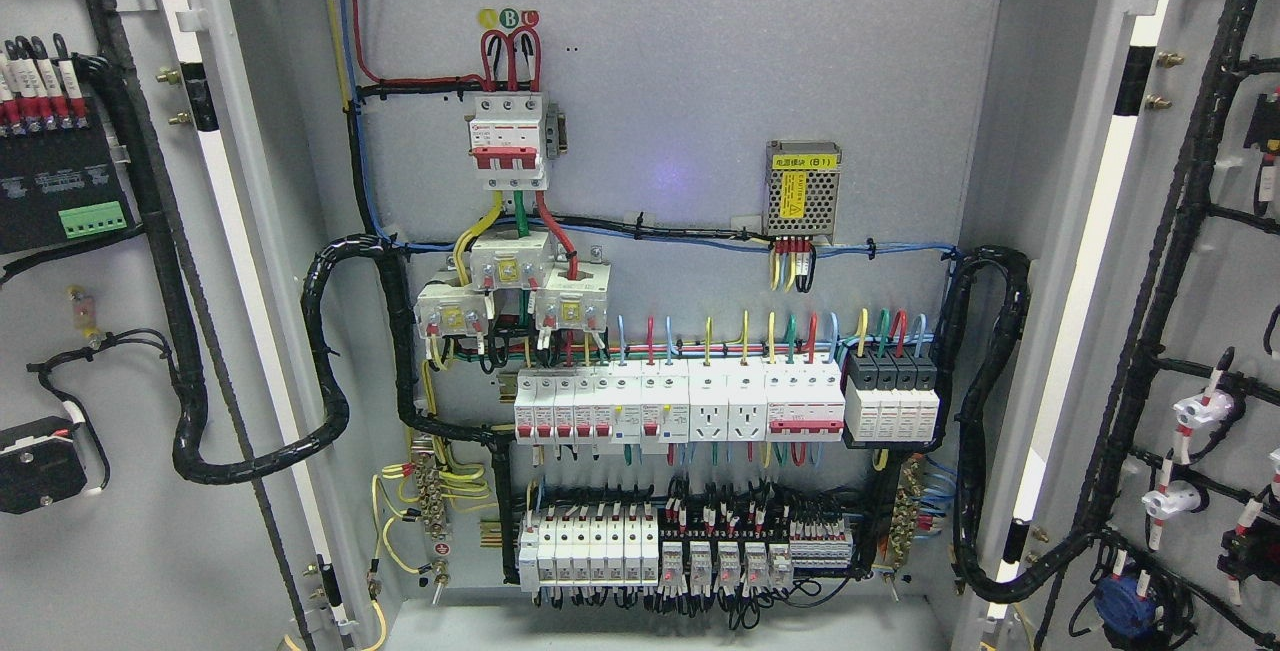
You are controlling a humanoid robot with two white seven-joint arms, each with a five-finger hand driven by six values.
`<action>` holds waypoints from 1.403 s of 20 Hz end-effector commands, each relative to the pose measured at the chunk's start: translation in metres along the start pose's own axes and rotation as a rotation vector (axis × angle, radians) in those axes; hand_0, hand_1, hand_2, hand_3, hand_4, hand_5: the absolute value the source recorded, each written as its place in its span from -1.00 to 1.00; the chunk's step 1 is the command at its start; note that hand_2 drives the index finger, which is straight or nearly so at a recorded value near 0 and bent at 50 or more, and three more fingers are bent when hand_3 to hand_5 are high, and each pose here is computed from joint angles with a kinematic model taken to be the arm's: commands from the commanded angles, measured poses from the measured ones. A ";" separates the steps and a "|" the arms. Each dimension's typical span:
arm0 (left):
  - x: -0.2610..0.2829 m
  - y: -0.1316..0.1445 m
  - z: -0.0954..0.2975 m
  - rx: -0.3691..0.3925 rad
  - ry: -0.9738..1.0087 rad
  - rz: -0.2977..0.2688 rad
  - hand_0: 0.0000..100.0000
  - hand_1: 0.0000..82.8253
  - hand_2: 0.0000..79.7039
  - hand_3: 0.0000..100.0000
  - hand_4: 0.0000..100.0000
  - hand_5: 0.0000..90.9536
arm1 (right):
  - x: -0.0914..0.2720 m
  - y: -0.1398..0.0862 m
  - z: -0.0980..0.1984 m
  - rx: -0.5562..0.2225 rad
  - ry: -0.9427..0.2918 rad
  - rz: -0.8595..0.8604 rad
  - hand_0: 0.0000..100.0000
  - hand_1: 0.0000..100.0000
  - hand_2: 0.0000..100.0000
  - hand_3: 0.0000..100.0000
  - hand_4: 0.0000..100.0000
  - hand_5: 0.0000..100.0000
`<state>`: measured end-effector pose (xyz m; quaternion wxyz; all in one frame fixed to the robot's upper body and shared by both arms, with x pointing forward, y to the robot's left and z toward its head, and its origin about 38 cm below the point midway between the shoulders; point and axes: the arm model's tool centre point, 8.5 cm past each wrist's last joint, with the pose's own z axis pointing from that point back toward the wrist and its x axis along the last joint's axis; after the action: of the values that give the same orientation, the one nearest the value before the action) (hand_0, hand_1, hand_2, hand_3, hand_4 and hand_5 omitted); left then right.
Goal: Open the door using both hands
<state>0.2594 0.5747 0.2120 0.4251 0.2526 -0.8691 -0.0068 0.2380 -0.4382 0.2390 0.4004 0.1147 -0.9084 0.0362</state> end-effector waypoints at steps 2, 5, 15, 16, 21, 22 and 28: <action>-0.016 0.016 -0.004 0.010 0.060 -0.028 -0.76 0.34 -1.00 -1.00 -1.00 -1.00 | 0.003 -0.010 0.002 -0.023 0.001 0.018 -0.80 -0.74 -1.00 -1.00 -1.00 -1.00; -0.015 0.015 -0.005 0.009 0.055 -0.027 -0.76 0.34 -1.00 -1.00 -1.00 -1.00 | 0.003 -0.011 0.003 -0.028 0.004 0.019 -0.80 -0.74 -1.00 -1.00 -1.00 -1.00; -0.016 0.004 -0.004 -0.030 0.069 -0.016 -0.76 0.34 -1.00 -1.00 -1.00 -1.00 | 0.014 -0.023 0.008 -0.066 -0.010 0.057 -0.80 -0.74 -1.00 -1.00 -1.00 -1.00; -0.012 0.007 -0.006 -0.023 0.046 -0.013 -0.76 0.34 -1.00 -1.00 -1.00 -1.00 | 0.014 -0.022 0.008 -0.064 -0.011 0.057 -0.80 -0.74 -1.00 -1.00 -1.00 -1.00; 0.006 0.006 -0.009 -0.012 -0.051 0.027 -0.76 0.34 -1.00 -1.00 -1.00 -1.00 | 0.014 -0.013 0.005 -0.038 -0.016 0.038 -0.80 -0.74 -1.00 -1.00 -1.00 -1.00; 0.010 0.005 -0.010 -0.011 -0.076 0.033 -0.76 0.34 -1.00 -1.00 -1.00 -1.00 | 0.013 -0.010 0.004 -0.027 -0.015 0.032 -0.80 -0.74 -1.00 -1.00 -1.00 -1.00; 0.035 -0.006 0.001 -0.064 -0.209 0.023 -0.76 0.34 -1.00 -1.00 -1.00 -1.00 | 0.004 0.018 -0.004 0.048 -0.001 -0.033 -0.80 -0.74 -1.00 -1.00 -1.00 -1.00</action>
<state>0.2537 0.5765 0.2195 0.3973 0.2406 -0.8853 -0.0210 0.2306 -0.4470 0.2413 0.4021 0.1023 -0.9094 0.0285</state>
